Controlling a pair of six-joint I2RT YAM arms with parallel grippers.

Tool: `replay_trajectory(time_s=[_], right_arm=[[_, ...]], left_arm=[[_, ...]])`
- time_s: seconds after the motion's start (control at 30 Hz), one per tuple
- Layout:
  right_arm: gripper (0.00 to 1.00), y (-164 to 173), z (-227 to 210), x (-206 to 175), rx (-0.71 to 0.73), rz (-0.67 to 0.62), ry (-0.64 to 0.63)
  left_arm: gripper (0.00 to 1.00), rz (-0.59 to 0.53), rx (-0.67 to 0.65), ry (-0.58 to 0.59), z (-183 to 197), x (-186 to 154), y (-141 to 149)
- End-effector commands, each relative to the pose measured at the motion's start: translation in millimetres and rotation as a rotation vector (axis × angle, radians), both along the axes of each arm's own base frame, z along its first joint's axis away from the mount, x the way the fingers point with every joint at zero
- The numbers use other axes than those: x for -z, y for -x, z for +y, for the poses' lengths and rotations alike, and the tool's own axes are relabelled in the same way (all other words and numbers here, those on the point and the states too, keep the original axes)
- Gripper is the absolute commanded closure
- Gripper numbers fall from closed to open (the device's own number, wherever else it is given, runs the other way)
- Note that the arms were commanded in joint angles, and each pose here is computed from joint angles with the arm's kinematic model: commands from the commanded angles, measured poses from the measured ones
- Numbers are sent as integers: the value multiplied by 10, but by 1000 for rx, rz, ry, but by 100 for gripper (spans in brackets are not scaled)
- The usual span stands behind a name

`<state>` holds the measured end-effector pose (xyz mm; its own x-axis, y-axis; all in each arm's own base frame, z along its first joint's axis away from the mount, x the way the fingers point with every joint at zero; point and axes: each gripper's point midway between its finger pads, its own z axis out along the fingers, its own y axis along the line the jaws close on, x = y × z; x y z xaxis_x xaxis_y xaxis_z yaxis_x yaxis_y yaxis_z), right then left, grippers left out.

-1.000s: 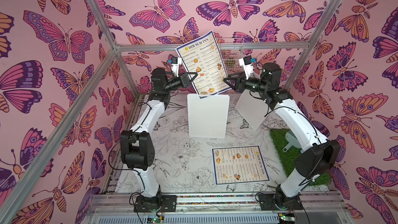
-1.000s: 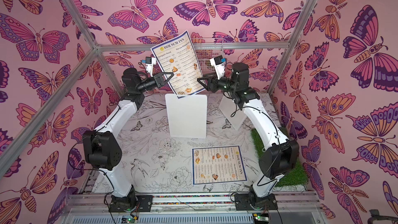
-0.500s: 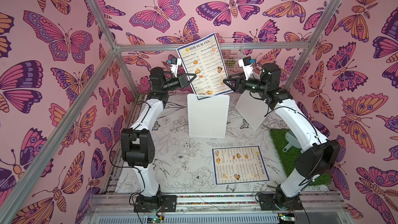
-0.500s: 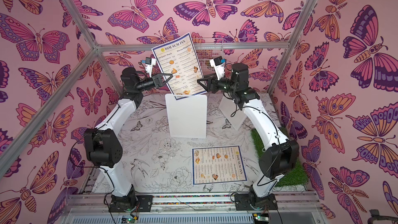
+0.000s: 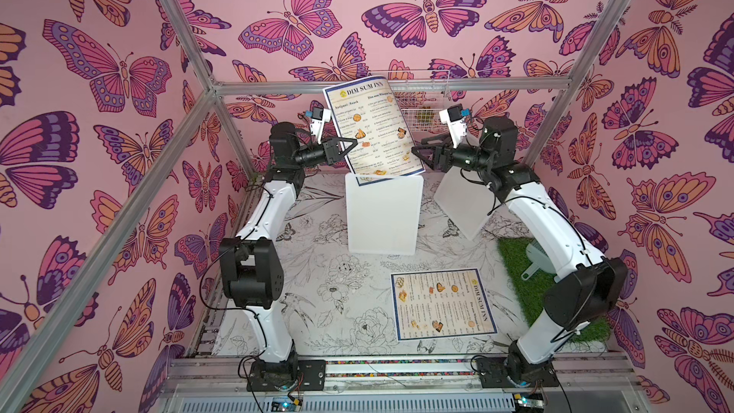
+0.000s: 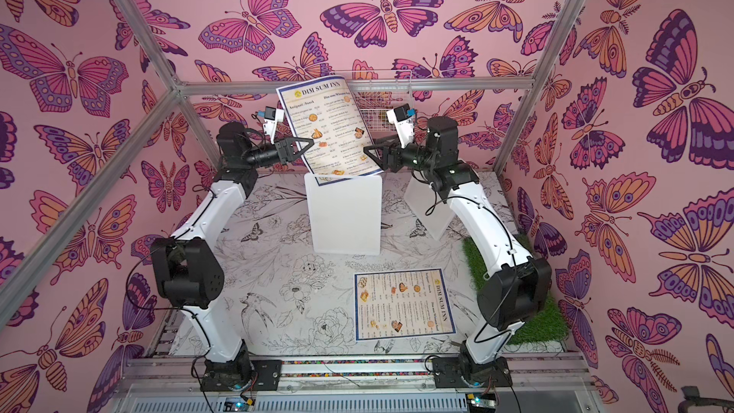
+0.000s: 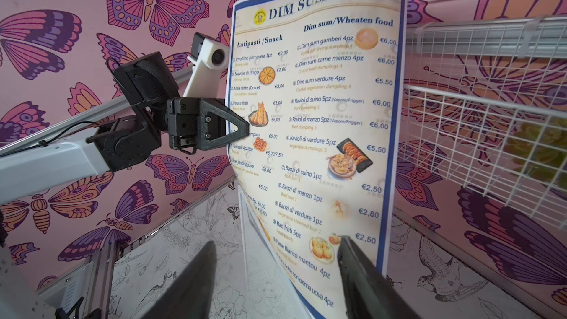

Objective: Insert the menus into the narrow rack
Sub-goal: Insert the menu into the narrow rack.

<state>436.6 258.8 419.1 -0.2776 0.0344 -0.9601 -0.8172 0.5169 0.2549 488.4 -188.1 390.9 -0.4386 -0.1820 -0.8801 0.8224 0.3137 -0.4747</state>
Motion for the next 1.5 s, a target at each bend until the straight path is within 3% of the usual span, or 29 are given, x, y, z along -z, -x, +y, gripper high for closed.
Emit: replay_trajectory(time_s=[0.0, 0.83, 1.1, 1.47], right_arm=[[35, -23, 20, 4, 3, -3, 7], [35, -45, -38, 54, 26, 3, 34], [30, -155, -83, 165, 43, 60, 59], [22, -371, 63, -42, -57, 131, -59]], left_arm=[[99, -31, 33, -24, 28, -2, 34], [99, -48, 79, -70, 111, 7, 102], [99, -51, 69, -84, 118, 21, 88], [99, -71, 74, -87, 52, -24, 88]])
